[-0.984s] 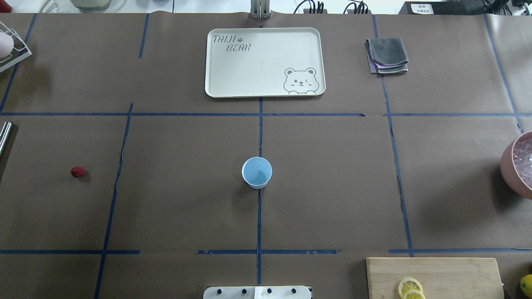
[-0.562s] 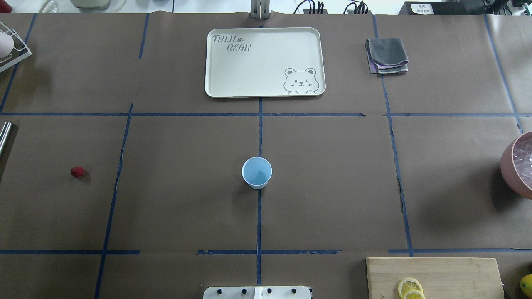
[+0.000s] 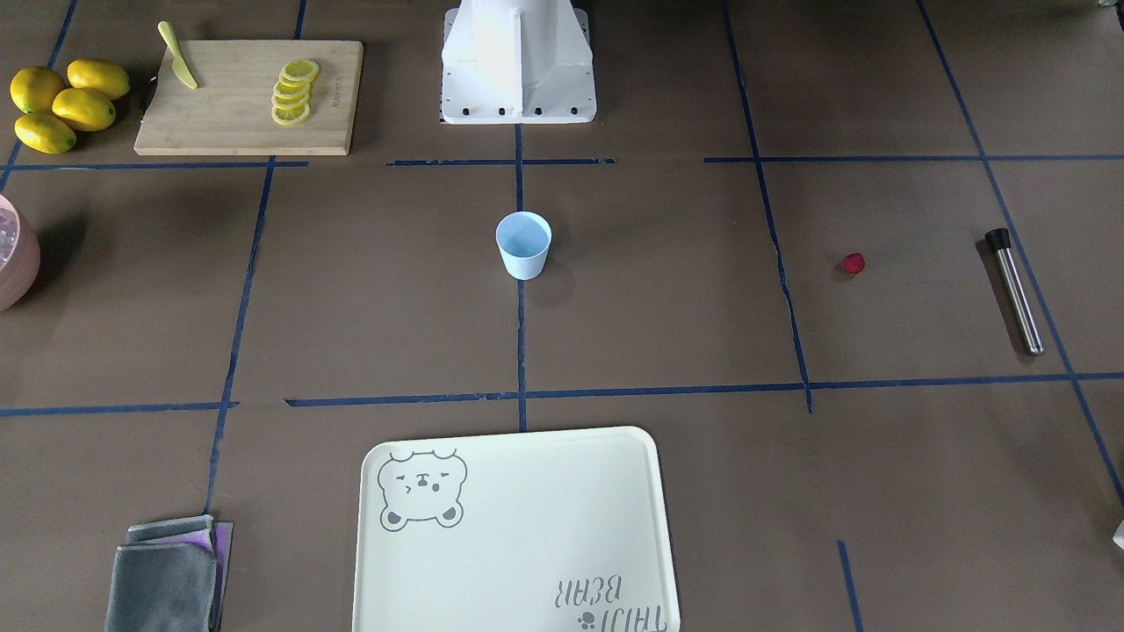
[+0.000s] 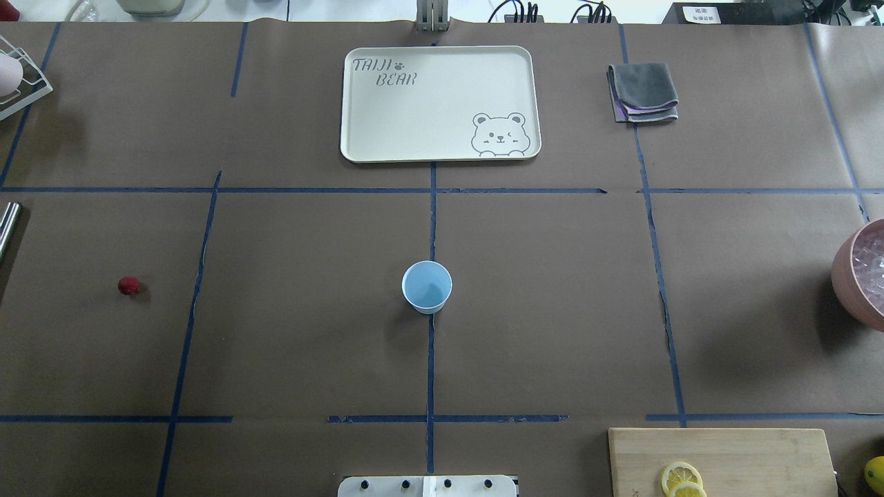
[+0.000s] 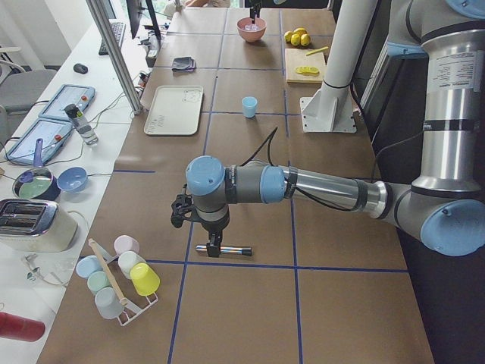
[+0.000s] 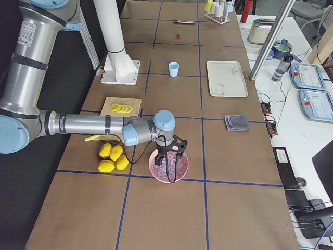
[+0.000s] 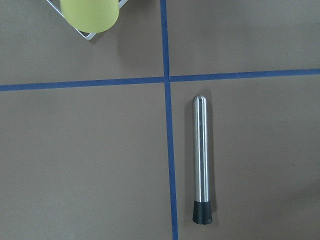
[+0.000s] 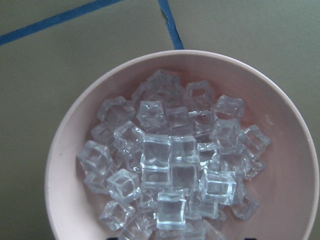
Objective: Mash ice and strawberries in cup
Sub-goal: 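Lower the right gripper into the pink bowl and grasp an ice cube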
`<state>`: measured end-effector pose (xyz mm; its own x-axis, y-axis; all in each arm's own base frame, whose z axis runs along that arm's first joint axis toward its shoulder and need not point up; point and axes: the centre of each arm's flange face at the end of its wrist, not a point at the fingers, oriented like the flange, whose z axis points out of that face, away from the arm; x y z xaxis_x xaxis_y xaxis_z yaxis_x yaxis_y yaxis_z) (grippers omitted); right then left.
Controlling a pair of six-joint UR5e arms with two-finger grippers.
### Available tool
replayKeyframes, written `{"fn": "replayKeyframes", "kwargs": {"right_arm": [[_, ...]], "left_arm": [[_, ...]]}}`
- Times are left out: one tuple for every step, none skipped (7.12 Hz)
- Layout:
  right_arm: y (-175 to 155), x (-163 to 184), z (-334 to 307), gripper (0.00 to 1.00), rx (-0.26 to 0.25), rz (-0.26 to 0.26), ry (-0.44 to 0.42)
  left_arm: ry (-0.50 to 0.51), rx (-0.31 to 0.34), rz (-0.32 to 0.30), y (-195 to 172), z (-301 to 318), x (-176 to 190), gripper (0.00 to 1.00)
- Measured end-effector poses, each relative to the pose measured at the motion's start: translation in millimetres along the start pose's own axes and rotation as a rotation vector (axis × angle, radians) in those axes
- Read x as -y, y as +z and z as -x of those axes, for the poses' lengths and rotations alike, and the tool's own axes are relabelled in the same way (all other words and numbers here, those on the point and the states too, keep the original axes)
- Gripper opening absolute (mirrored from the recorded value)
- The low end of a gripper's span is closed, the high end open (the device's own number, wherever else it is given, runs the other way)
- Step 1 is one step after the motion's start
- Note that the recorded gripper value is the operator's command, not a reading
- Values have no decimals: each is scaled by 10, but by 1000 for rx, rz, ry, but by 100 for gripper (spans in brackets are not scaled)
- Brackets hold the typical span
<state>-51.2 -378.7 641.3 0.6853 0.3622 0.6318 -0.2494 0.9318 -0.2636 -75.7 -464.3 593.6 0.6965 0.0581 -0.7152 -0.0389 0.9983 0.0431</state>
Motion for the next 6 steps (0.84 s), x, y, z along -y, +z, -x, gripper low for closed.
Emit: {"fn": "replayKeyframes", "kwargs": {"right_arm": [[96, 0, 5, 79, -4, 9, 15], [170, -9, 37, 78, -13, 16, 29], [235, -17, 63, 76, -28, 18, 30], [274, -17, 84, 67, -40, 16, 27], [299, -17, 94, 58, -47, 15, 25], [313, -13, 102, 50, -50, 15, 29]], "left_arm": [[1, 0, -1, -4, -4, 0, 100], [2, 0, -2, -12, -11, 1, 100], [4, 0, -5, -25, -19, 1, 100], [5, 1, -7, -34, -27, 1, 100], [7, 1, -8, -41, -33, -1, 100], [6, 1, -8, -43, -35, -6, 100]]}}
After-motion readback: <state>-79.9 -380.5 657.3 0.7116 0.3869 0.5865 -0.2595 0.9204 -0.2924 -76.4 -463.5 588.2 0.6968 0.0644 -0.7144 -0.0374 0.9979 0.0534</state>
